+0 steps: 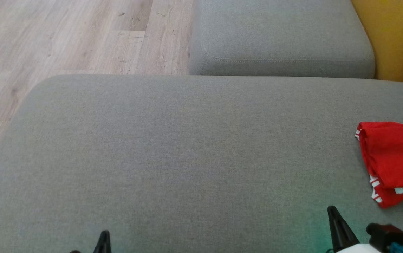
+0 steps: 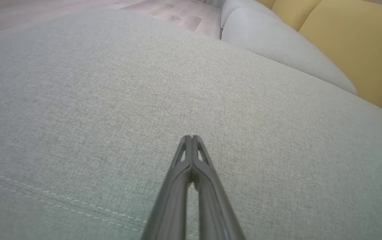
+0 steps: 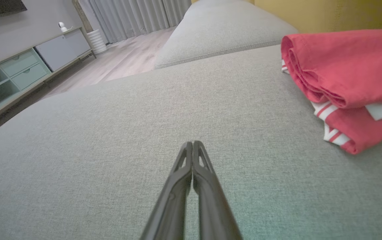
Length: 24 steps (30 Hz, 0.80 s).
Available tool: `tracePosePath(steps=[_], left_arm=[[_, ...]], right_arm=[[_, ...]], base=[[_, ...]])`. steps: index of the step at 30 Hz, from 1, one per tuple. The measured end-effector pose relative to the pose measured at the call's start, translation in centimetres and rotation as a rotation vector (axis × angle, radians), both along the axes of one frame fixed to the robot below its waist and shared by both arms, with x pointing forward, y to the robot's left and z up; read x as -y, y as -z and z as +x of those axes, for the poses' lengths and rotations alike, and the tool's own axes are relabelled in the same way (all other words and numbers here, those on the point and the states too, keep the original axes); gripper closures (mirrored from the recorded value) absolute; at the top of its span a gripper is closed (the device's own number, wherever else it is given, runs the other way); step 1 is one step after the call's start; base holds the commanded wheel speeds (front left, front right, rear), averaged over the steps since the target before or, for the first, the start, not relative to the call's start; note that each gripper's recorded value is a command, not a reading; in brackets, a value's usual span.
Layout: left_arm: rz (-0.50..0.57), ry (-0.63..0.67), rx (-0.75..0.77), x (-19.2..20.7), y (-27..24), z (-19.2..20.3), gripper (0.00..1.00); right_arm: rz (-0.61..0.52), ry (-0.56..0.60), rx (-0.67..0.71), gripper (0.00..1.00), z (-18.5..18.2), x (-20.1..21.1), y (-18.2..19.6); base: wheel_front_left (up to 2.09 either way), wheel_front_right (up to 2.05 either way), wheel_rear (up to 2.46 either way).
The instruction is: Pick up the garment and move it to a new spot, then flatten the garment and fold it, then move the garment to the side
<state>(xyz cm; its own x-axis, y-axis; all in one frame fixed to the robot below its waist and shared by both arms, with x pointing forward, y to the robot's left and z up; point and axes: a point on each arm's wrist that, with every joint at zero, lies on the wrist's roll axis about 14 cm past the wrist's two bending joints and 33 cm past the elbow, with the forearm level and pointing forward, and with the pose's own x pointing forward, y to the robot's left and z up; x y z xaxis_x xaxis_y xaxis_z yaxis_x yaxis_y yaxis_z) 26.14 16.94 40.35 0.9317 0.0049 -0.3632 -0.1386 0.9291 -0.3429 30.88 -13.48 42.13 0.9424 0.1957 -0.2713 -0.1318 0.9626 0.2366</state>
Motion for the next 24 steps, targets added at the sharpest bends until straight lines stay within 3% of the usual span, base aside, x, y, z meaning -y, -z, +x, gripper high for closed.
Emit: tracePosePath(steps=[24], left_arm=[[-0.227,-0.082,-0.013,-0.6,-0.6,2.4,1.0]], right_arm=[[0.261,0.132,-0.019,1.0,1.6,1.5,-1.0]], base=[[0.0,0.0,0.0]])
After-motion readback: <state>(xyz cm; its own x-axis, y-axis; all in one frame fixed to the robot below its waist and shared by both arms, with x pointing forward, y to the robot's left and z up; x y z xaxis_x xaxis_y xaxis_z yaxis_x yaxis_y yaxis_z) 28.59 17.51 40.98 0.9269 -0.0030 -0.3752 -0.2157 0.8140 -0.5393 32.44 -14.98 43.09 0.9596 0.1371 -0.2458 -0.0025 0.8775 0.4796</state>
